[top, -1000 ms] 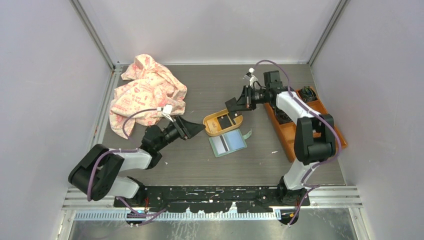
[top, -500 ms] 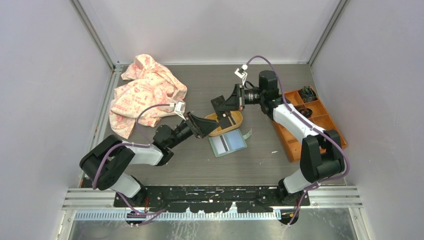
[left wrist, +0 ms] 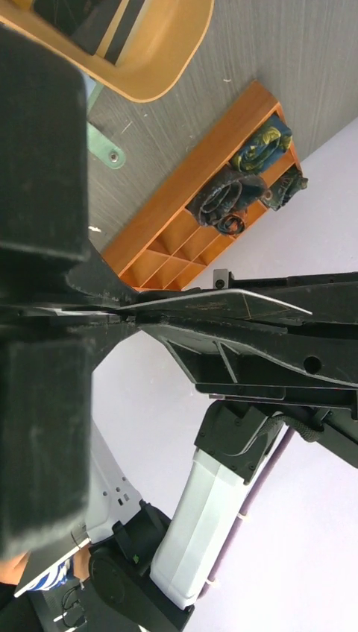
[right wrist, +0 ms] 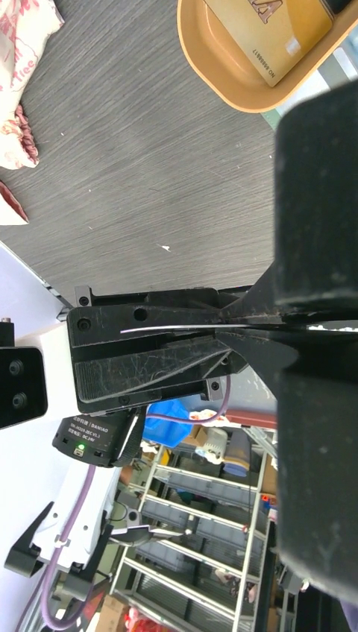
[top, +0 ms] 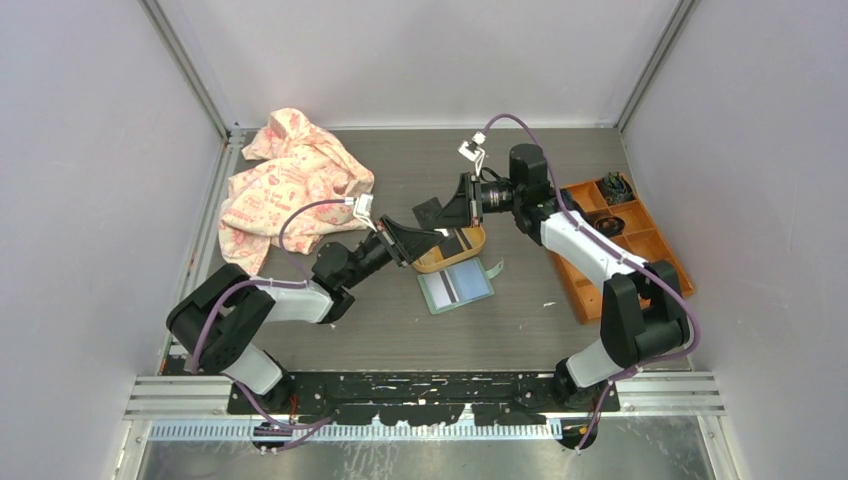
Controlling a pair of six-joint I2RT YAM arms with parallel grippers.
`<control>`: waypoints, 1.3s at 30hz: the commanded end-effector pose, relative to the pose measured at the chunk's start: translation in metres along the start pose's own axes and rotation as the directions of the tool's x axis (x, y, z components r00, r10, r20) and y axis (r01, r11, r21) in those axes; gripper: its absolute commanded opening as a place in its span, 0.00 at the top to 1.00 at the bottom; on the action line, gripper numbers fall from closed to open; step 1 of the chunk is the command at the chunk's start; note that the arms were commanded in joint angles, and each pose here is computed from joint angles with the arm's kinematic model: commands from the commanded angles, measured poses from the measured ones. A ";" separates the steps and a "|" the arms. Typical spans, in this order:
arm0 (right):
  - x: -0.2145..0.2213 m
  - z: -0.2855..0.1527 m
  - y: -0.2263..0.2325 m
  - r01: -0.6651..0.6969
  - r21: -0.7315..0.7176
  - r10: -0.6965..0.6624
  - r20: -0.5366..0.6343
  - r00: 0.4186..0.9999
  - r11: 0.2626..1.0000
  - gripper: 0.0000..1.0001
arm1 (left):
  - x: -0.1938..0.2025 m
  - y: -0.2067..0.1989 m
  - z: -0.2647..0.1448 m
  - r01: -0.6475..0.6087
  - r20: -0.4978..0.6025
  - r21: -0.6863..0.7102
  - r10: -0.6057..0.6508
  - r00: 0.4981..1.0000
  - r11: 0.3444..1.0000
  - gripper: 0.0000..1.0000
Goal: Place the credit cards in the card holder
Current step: Insert the credit card into the card holder.
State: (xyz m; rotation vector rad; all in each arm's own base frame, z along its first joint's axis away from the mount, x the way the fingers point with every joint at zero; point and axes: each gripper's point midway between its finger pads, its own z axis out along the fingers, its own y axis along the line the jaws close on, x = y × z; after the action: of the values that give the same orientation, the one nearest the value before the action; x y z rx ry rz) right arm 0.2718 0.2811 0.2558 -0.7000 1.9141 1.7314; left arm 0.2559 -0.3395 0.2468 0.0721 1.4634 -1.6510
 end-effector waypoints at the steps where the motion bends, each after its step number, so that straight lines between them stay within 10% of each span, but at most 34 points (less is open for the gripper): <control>1: -0.010 -0.004 0.024 0.122 -0.039 -0.121 0.022 0.992 0.992 0.88 | -0.010 -0.024 0.006 -0.048 0.028 0.095 0.045 0.999 0.994 1.00; 12: 0.009 -0.037 0.008 0.459 0.141 -0.434 -0.178 0.883 0.877 0.34 | 0.028 -0.001 -0.030 -0.132 -0.167 0.055 0.139 0.976 0.990 1.00; 16: 0.061 -0.057 -0.008 0.739 -0.041 -0.707 -0.332 0.625 0.672 0.01 | 0.051 0.019 -0.056 -0.184 -0.315 -0.047 0.160 0.935 0.982 1.00; 19: 0.105 -0.068 -0.029 0.803 -0.194 -0.794 -0.393 0.463 0.564 0.01 | 0.061 0.037 -0.084 -0.240 -0.406 -0.169 0.155 0.901 0.956 1.00; 24: 0.105 -0.054 -0.087 0.834 -0.086 -0.731 -0.537 0.422 0.545 0.28 | 0.061 0.052 -0.120 -0.317 -0.451 -0.292 0.162 0.878 0.902 1.00; 31: 0.107 -0.030 -0.146 0.855 -0.003 -0.595 -0.718 0.360 0.519 0.95 | 0.064 0.049 -0.136 -0.318 -0.439 -0.294 0.169 0.883 0.901 1.00; 39: 0.081 -0.013 -0.188 0.892 0.162 -0.528 -0.755 0.388 0.423 0.99 | 0.073 0.043 -0.136 -0.192 -0.371 -0.271 0.081 0.925 0.943 1.00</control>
State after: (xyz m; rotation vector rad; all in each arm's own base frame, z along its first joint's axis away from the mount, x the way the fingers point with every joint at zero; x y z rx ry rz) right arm 0.2740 0.2315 0.0369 -1.8972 1.8298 0.4849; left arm 0.1716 -0.2577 0.1121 0.3477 2.0210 -1.2273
